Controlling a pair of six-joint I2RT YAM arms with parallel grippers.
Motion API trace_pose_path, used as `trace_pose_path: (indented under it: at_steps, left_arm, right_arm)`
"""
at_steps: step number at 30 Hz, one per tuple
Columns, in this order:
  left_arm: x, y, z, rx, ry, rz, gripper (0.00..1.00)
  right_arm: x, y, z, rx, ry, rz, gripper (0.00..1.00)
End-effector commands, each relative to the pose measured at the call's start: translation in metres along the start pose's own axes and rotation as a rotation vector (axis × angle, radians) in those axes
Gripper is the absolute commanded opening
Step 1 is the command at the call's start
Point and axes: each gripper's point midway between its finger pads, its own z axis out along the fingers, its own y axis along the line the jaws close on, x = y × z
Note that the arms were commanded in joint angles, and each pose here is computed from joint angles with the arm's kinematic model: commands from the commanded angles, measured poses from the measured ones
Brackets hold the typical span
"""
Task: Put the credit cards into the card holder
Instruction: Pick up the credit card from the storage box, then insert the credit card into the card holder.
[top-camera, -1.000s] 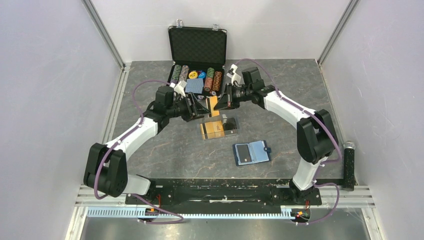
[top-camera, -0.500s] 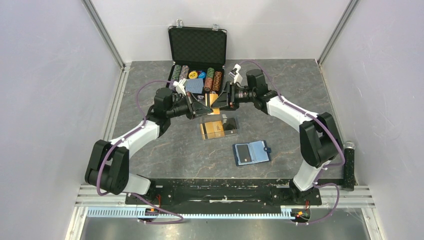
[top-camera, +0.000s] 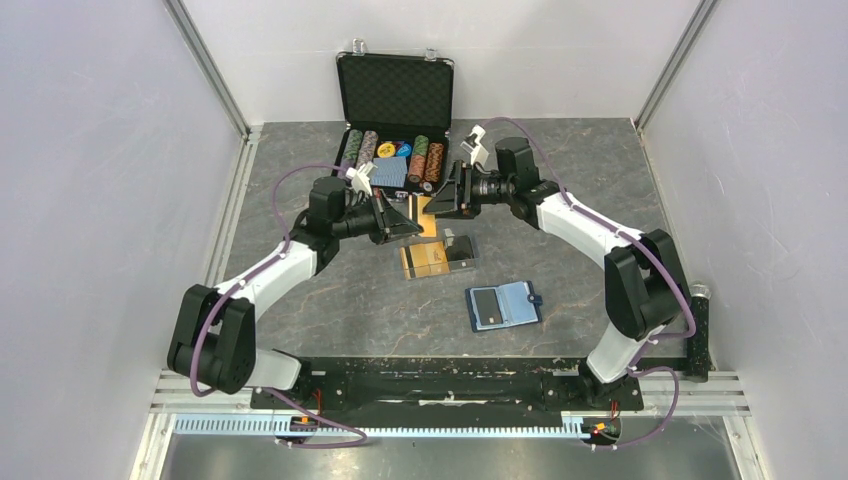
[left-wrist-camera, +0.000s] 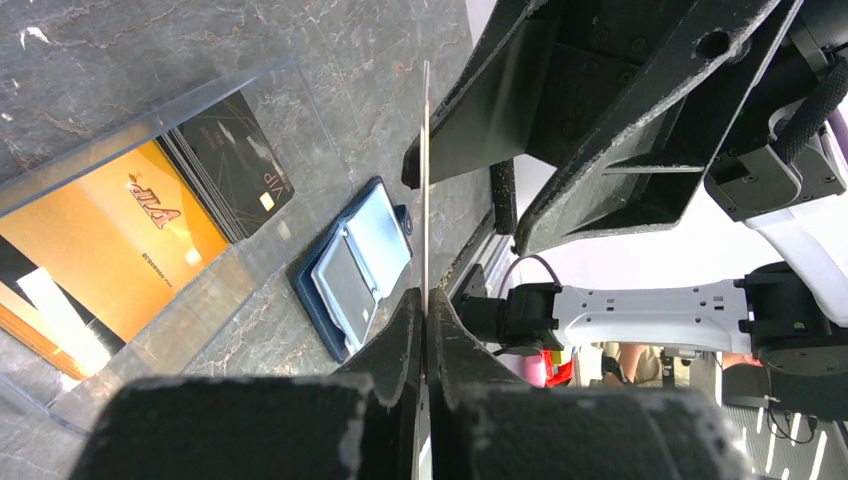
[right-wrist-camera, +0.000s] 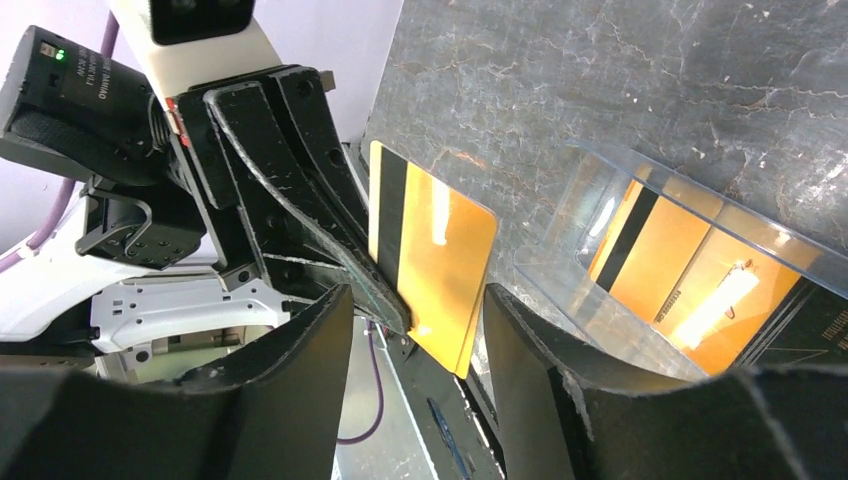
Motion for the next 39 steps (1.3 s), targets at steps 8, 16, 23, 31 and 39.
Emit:
trace_pose_path:
  at_steps: [8,16,23,31,39]
  left_arm:
    - [-0.018,-0.024,-0.012,0.025,-0.11,0.07,0.02]
    - [-0.023,-0.036,-0.012,0.081,-0.129,0.056,0.02]
    - [-0.022,-0.039,-0.012,0.096,-0.119,0.056,0.02]
    - [-0.02,-0.039,-0.012,0.099,-0.112,0.053,0.02]
    - [-0.02,-0.04,-0.013,0.104,-0.108,0.055,0.02]
  right_arm:
    - [-0.001,-0.002,-0.02,0.024,-0.029,-0.033,0.66]
    - [0.016,0.001,-0.031,-0.008,-0.016,-0.026,0.4]
    - [0.014,0.008,-0.031,-0.054,-0.033,-0.022,0.38]
    - [0.015,0.007,-0.029,-0.067,-0.03,-0.011,0.37]
    - [0.022,-0.004,-0.026,-0.048,-0.019,0.007,0.35]
